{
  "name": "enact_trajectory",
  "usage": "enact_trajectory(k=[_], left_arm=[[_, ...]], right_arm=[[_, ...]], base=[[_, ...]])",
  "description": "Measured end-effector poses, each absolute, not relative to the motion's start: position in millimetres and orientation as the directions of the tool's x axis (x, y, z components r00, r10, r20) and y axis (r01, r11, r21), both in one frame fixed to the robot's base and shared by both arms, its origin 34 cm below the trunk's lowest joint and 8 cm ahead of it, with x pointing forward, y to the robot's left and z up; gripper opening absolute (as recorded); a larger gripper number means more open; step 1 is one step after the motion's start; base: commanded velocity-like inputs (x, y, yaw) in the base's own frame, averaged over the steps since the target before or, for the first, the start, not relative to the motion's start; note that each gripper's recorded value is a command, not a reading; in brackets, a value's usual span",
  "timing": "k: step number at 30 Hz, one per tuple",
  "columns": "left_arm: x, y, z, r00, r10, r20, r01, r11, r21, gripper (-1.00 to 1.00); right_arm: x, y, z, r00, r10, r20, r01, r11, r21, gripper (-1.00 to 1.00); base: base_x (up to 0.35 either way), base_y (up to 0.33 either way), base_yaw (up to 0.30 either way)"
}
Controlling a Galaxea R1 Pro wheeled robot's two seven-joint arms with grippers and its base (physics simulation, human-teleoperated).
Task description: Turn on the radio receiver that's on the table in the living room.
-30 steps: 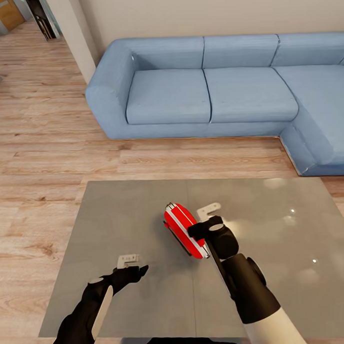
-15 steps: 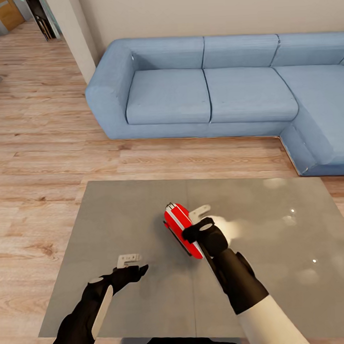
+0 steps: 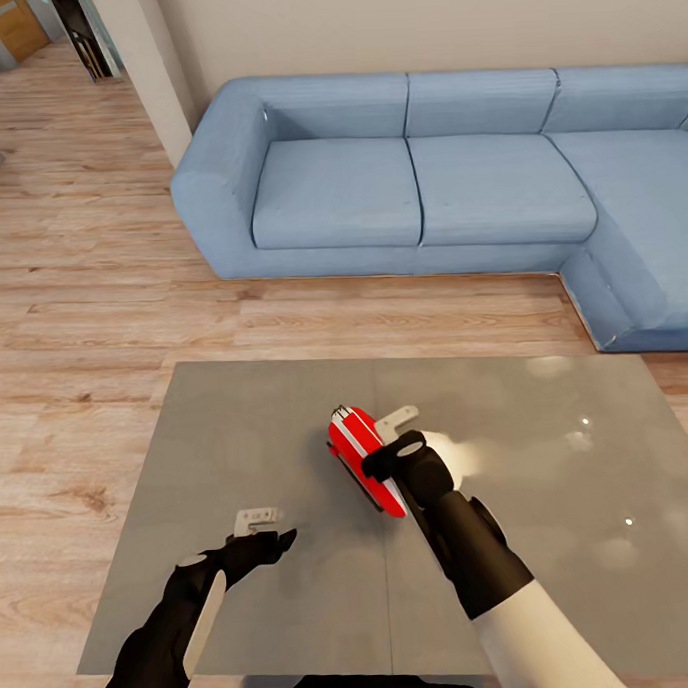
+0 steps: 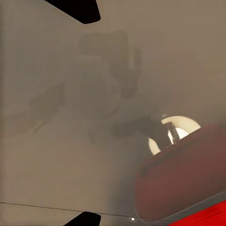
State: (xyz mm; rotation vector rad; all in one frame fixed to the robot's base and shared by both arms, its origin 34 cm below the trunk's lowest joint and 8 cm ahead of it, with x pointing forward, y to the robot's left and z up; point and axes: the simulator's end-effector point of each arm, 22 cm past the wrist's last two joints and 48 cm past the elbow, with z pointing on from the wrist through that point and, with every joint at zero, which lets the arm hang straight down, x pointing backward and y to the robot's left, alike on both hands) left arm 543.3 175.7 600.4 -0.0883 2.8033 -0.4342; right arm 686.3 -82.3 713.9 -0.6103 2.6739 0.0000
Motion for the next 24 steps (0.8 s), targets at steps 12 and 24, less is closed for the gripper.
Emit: enact_trajectory(k=[12, 24], left_arm=[[543, 176, 600, -0.952, -0.106, -0.286, -0.014, 0.952, -0.305, 1.00], [543, 176, 600, -0.953, -0.106, -0.285, -0.014, 0.952, -0.305, 1.00]], right_arm=[[692, -83, 704, -0.825, -0.431, -0.365, -0.429, 0.899, -0.091, 1.00], [691, -82, 695, -0.823, -0.440, -0.359, -0.438, 0.894, -0.092, 1.00]], base=[[0.000, 0.000, 0.000], [0.000, 0.000, 0.000]])
